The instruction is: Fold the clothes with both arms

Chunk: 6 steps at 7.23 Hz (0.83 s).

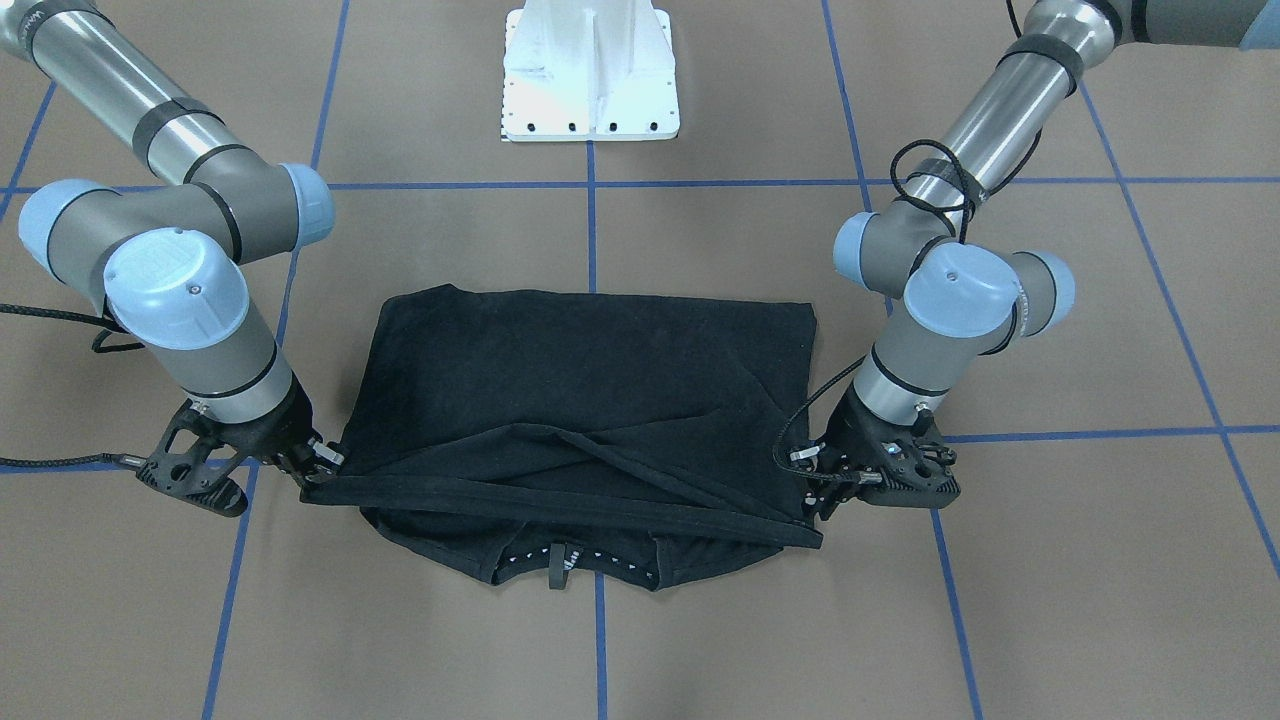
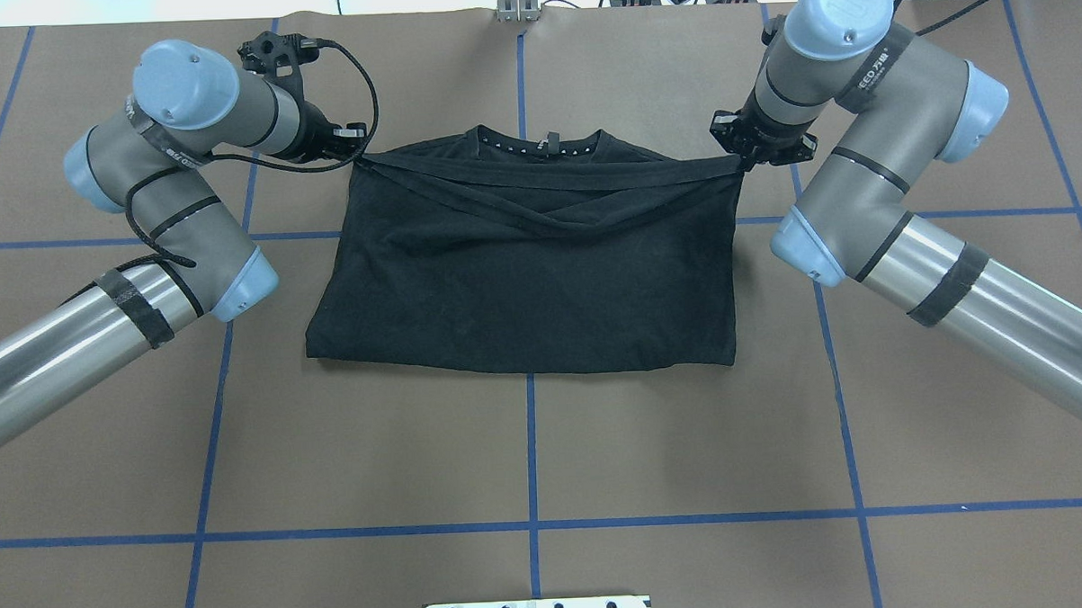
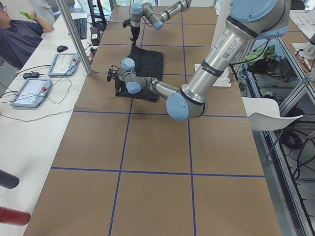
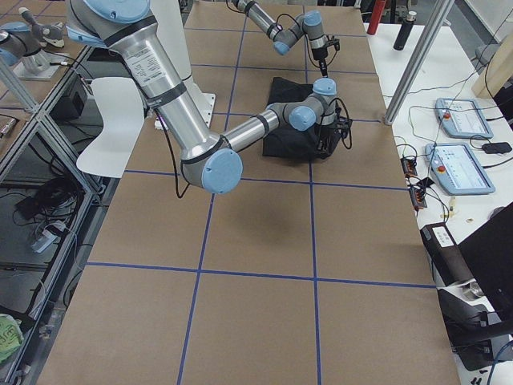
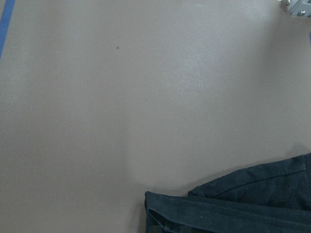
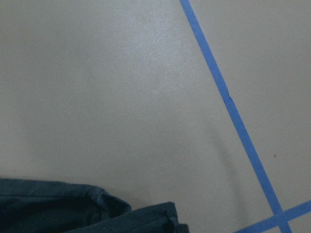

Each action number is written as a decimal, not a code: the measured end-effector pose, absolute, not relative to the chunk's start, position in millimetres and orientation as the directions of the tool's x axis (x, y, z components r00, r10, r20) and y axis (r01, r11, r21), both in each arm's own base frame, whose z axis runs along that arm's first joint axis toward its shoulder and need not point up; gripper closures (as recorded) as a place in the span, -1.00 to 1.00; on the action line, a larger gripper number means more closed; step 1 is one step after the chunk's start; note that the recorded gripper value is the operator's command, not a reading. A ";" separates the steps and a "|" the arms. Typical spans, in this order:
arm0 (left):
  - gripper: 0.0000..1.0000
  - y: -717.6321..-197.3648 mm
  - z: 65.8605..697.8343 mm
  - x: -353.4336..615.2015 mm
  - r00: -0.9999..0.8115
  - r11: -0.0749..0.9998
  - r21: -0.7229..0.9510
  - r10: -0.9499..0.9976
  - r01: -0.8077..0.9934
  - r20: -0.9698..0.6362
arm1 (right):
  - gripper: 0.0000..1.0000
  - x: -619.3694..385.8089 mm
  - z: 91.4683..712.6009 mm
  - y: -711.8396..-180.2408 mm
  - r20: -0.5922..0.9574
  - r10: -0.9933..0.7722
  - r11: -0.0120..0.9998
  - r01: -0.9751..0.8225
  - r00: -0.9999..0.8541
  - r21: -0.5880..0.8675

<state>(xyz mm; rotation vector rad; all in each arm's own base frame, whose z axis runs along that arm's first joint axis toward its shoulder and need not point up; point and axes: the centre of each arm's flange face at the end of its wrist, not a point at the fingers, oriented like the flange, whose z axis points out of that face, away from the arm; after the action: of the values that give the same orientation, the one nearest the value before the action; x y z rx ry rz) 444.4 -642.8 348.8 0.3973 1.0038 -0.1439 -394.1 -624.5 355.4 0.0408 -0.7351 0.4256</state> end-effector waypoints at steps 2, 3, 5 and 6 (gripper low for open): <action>-1.00 -633.7 340.7 433.6 0.514 0.922 0.311 0.154 0.233 -0.844 | -1.00 -381.0 340.0 -635.5 0.690 0.328 0.932 -0.339 0.645 -0.126; -1.00 -614.6 346.5 419.2 0.491 0.927 0.319 0.188 0.198 -0.851 | -1.00 -370.7 334.6 -636.8 0.711 0.311 0.942 -0.305 0.631 -0.141; -1.00 -555.2 368.4 378.5 0.462 0.922 0.354 0.248 0.156 -0.851 | -1.00 -353.9 333.2 -617.9 0.743 0.269 0.957 -0.260 0.613 -0.132; -1.00 -527.1 374.2 370.9 0.451 0.922 0.362 0.268 0.136 -0.852 | -1.00 -348.0 338.1 -598.7 0.751 0.252 0.961 -0.248 0.610 -0.121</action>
<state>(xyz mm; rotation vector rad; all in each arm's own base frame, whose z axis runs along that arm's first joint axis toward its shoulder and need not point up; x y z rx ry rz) 370.9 -527.1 374.2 0.4093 1.1088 0.0844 -348.0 -598.7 338.1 -0.0052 -0.8677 0.2883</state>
